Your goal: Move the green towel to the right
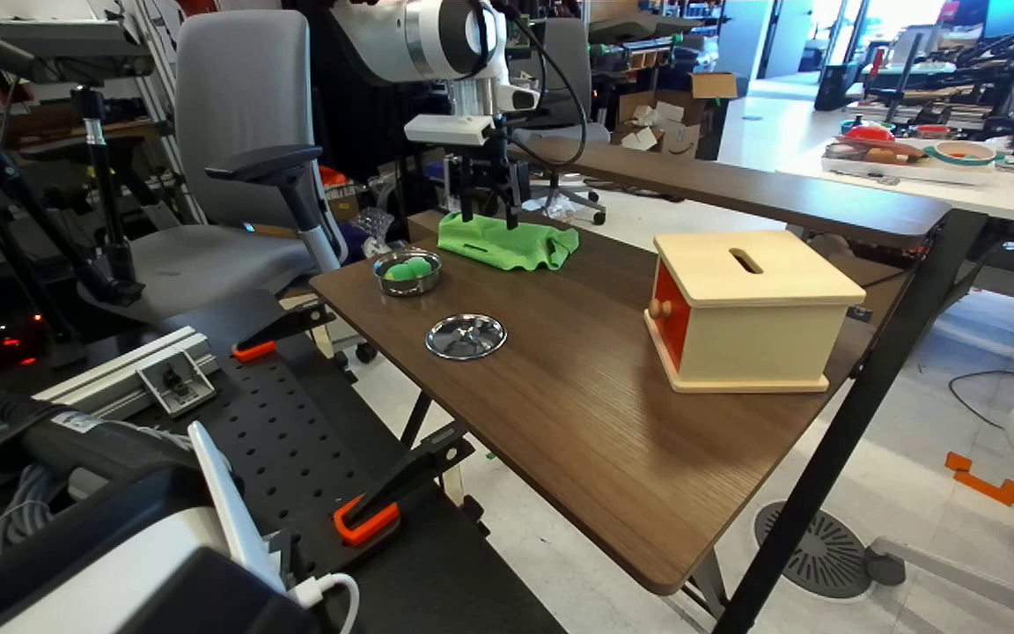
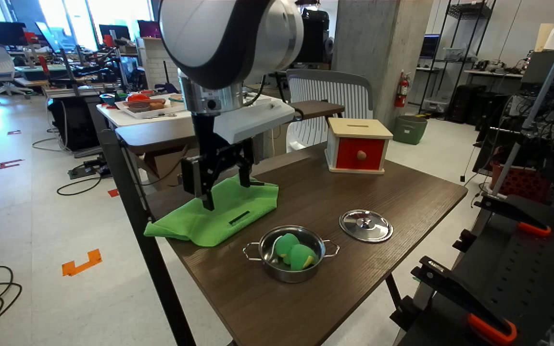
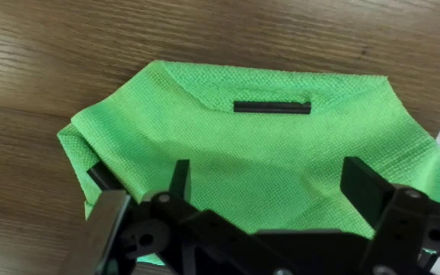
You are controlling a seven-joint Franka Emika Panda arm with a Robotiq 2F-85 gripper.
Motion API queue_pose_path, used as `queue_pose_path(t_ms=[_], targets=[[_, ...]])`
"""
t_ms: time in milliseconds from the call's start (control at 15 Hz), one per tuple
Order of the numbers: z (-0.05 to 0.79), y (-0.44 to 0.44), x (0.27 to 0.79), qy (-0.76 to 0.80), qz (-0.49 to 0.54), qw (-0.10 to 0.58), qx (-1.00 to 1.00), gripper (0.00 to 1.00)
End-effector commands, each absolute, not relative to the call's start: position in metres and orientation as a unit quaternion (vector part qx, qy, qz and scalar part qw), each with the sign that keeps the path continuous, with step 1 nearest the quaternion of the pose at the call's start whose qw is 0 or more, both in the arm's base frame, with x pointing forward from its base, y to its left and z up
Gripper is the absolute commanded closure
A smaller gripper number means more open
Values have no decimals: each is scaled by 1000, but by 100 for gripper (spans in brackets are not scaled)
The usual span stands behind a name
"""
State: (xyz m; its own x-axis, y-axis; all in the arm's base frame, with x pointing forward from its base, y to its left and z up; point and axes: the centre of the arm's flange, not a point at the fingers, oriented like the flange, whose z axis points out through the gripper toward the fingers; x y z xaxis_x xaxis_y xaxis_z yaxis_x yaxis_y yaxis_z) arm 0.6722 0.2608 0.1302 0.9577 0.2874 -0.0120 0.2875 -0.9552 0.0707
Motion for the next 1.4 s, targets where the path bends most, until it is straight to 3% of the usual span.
queue_pose_path(t_ms=[0,1333], targets=[[113,271,696,135,-12,47,990,0],[60,214,670,131,-76,45,987,0]])
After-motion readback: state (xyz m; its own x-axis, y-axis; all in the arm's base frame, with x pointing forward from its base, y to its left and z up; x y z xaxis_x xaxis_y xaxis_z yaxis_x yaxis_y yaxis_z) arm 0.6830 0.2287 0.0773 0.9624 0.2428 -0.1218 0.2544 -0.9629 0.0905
